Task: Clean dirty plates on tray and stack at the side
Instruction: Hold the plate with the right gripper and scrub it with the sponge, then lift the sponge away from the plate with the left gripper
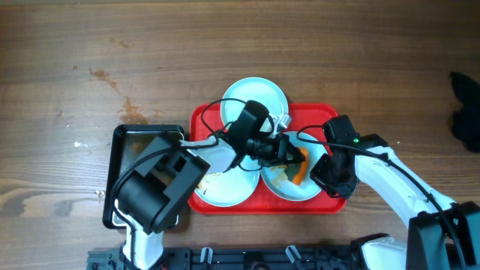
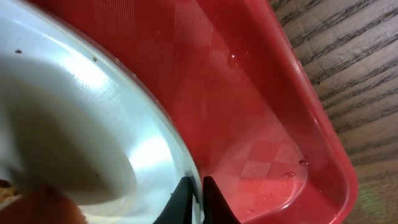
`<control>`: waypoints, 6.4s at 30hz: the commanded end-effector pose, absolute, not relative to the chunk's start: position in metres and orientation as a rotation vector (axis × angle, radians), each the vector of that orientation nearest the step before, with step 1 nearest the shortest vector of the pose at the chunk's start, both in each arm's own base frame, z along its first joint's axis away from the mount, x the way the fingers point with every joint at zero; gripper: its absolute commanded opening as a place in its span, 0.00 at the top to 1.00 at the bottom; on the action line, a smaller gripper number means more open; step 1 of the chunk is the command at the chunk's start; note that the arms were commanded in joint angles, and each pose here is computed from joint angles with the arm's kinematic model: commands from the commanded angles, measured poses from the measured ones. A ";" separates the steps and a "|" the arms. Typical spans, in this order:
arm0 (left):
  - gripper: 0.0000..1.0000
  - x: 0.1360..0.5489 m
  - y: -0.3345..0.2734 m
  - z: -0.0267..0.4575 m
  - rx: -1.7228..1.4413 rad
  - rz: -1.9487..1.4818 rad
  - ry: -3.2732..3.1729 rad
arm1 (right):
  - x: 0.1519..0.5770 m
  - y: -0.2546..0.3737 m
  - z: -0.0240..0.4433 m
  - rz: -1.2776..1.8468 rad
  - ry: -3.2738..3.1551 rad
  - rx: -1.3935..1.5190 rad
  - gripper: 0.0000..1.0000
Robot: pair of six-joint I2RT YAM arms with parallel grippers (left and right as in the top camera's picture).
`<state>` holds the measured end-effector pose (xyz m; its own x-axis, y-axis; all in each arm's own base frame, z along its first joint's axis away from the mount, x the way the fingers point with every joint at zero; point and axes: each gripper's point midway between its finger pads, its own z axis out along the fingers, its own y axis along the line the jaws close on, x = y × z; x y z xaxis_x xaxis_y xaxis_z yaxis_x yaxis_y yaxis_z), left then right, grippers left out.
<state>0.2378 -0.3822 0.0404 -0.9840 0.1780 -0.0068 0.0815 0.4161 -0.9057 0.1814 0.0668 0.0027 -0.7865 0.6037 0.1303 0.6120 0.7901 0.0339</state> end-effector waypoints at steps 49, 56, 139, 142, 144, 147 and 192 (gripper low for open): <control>0.96 0.299 -0.325 0.038 -0.704 0.291 -3.232 | 0.182 0.060 -0.002 -0.060 -2.873 -1.013 0.95; 0.96 0.248 -0.376 0.039 -0.915 0.404 -3.152 | 0.183 0.061 -0.002 -0.072 -2.873 -1.014 0.96; 0.96 0.251 -0.338 0.002 -0.587 0.231 -3.006 | 0.183 0.064 -0.002 -0.093 -2.866 -1.010 0.96; 0.96 0.258 -0.320 -0.003 -0.586 0.084 -3.043 | 0.182 0.064 -0.002 -0.091 -2.865 -1.007 0.96; 0.96 0.262 -0.303 -0.006 -0.571 -0.021 -3.055 | 0.182 0.064 -0.002 -0.091 -2.870 -0.994 0.96; 0.96 0.280 -0.273 -0.004 -0.532 -0.234 -3.107 | 0.182 0.064 -0.002 -0.093 -2.870 -0.994 0.96; 0.96 0.366 -0.058 0.166 0.587 -0.327 -3.161 | 0.185 0.065 -0.001 -0.106 -2.898 -0.940 0.96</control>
